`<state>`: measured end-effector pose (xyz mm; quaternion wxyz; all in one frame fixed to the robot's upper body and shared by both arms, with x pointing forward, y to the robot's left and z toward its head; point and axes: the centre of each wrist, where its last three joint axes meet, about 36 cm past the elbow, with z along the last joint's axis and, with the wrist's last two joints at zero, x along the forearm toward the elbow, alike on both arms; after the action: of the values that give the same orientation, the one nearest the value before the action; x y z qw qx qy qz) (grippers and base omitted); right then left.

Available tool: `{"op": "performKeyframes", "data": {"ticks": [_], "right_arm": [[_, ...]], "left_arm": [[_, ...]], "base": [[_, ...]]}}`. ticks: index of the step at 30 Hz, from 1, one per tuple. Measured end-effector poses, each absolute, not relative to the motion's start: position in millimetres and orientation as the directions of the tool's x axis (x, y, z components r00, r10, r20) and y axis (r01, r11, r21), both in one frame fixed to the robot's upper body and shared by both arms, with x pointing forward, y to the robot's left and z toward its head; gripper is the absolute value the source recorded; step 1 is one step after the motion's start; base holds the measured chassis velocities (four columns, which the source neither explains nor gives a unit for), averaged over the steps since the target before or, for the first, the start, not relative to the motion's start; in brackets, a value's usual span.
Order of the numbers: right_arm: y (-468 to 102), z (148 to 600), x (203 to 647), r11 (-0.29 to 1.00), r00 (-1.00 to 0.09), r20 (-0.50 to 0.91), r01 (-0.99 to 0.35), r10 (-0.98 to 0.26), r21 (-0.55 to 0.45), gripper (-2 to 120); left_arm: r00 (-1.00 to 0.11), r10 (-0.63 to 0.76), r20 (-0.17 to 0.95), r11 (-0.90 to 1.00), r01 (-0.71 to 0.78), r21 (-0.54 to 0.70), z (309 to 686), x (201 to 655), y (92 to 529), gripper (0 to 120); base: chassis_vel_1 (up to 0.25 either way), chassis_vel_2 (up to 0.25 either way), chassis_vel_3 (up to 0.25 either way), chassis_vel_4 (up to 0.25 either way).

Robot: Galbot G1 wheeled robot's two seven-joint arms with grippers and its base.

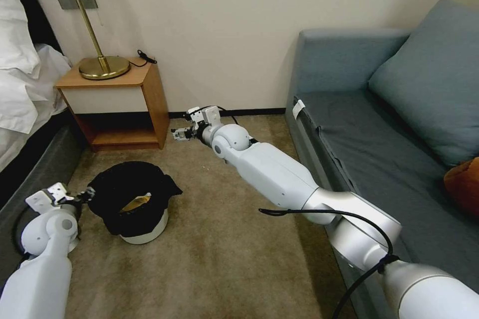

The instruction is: Pick up the trash bin, then pick up the garbage on the floor and place it into the trash bin.

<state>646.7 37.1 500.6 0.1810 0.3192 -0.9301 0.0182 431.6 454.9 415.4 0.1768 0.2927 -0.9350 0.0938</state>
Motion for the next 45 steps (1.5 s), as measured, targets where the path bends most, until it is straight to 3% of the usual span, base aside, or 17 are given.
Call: {"op": "performKeyframes", "data": {"ticks": [1,4,7,10,15,25,45], "right_arm": [[37.1,500.6,646.7,0.796,-0.731,0.348,-0.6,-0.587,0.082,100],[36.5,495.2,648.4,0.836,-0.767,0.336,-0.525,-0.547,0.161,100],[36.0,493.6,648.2,0.845,-0.776,0.334,-0.501,-0.534,0.186,100],[26.8,481.2,647.7,0.877,-0.814,0.332,-0.41,-0.476,0.25,100],[3.6,456.5,644.9,0.905,-0.848,0.339,-0.327,-0.408,0.273,100],[-34.2,386.9,615.8,0.941,-0.89,0.361,-0.178,-0.279,0.289,100],[-75.1,359.3,623.6,0.963,-0.934,0.323,-0.068,-0.154,0.262,100]], "left_arm": [[-0.766,-0.514,0.386,0.811,-0.581,-0.072,415.4,431.6,454.9,83],[-0.818,-0.528,0.228,0.844,-0.536,0.031,417.3,430.8,454.0,98],[-0.838,-0.508,0.202,0.859,-0.51,0.042,419.0,431.9,451.4,100],[-0.906,-0.402,0.132,0.915,-0.396,0.074,429.8,443.5,438.3,100],[-0.955,-0.284,0.083,0.956,-0.275,0.104,441.6,464.8,421.1,100],[-0.991,-0.104,0.087,0.993,-0.099,0.057,423.5,500.7,355.2,100],[-0.993,-0.094,0.077,0.996,-0.095,-0.004,410.1,508.6,330.4,100]], "base": [[0.0,0.0,0.0,0.0],[0.0,0.0,0.0,0.0],[0.0,0.0,0.0,0.0],[0.0,0.0,0.0,0.0],[0.0,0.0,0.0,0.0],[0.0,0.0,0.0,0.0],[0.0,0.0,0.0,0.0]]}}
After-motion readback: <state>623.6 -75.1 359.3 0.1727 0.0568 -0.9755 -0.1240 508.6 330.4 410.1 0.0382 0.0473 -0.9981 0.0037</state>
